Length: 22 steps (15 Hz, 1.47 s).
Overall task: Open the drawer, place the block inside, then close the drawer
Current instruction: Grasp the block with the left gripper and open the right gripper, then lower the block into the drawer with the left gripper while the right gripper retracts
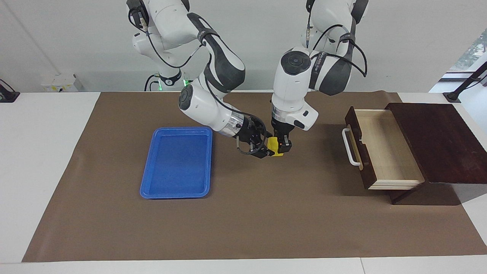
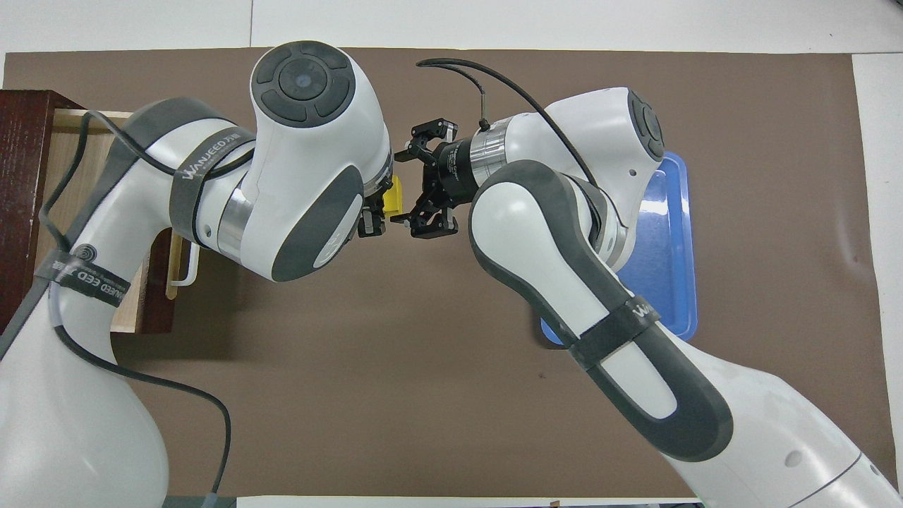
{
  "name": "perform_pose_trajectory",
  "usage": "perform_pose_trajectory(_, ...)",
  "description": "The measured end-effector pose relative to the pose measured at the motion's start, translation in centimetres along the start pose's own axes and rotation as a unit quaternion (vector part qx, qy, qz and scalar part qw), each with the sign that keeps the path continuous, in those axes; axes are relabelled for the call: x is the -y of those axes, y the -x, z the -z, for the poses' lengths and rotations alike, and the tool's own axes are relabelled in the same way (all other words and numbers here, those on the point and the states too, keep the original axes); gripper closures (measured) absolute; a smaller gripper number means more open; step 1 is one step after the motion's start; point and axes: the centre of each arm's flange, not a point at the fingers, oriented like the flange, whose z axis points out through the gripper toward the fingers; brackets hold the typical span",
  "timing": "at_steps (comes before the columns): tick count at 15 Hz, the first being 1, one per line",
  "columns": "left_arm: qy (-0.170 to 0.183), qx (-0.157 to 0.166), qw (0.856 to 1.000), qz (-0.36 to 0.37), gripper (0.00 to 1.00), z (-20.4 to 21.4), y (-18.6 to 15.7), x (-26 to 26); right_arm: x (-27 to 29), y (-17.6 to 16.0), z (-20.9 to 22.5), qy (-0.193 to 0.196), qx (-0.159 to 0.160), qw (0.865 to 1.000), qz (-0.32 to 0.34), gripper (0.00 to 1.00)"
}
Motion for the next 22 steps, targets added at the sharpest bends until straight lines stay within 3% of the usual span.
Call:
perform_pose_trajectory(4, -0.002, -0.004, 1.0, 0.0, 0.43, -0.1, -0.3, -0.1, 1.8, -2.4, 3.5, -0.002, -0.008, 1.0, -0.012, 0.0)
perform_pose_trajectory(6, -0.009, -0.027, 0.999, -0.017, 0.43, -0.5, -1.6, -0.5, 3.2, -5.2, 8.3, 0.005, -0.052, 0.999, 0.011, 0.0)
perform_pose_trajectory(9, -0.027, -0.048, 0.998, -0.031, 0.43, -0.3, -7.5, -3.1, 3.6, -8.7, 15.3, 0.033, -0.105, 0.989, 0.097, 0.0)
perform_pose_trajectory(11, -0.038, -0.05, 0.997, -0.039, 0.43, 0.4, -13.9, -5.5, 3.3, -10.6, 18.8, 0.063, -0.14, 0.971, 0.181, 0.0)
perform_pose_trajectory(13, -0.041, -0.048, 0.997, -0.053, 0.43, 1.6, -20.5, -7.3, 2.6, -12.0, 21.6, 0.101, -0.166, 0.943, 0.27, 0.0)
perform_pose_trajectory(17, -0.03, -0.041, 0.995, -0.088, 0.43, 5.2, -30.5, -8.0, 0.9, -15.0, 27.6, 0.189, -0.196, 0.863, 0.426, 0.0)
perform_pose_trajectory(19, -0.029, -0.041, 0.993, -0.104, 0.43, 5.9, -32.6, -7.9, -0.1, -15.8, 30.9, 0.229, -0.213, 0.811, 0.495, 0.0)
perform_pose_trajectory(22, -0.032, -0.04, 0.991, -0.126, 0.43, 4.7, -34.4, -7.8, -2.3, -14.5, 35.0, 0.283, -0.236, 0.732, 0.573, 0.0)
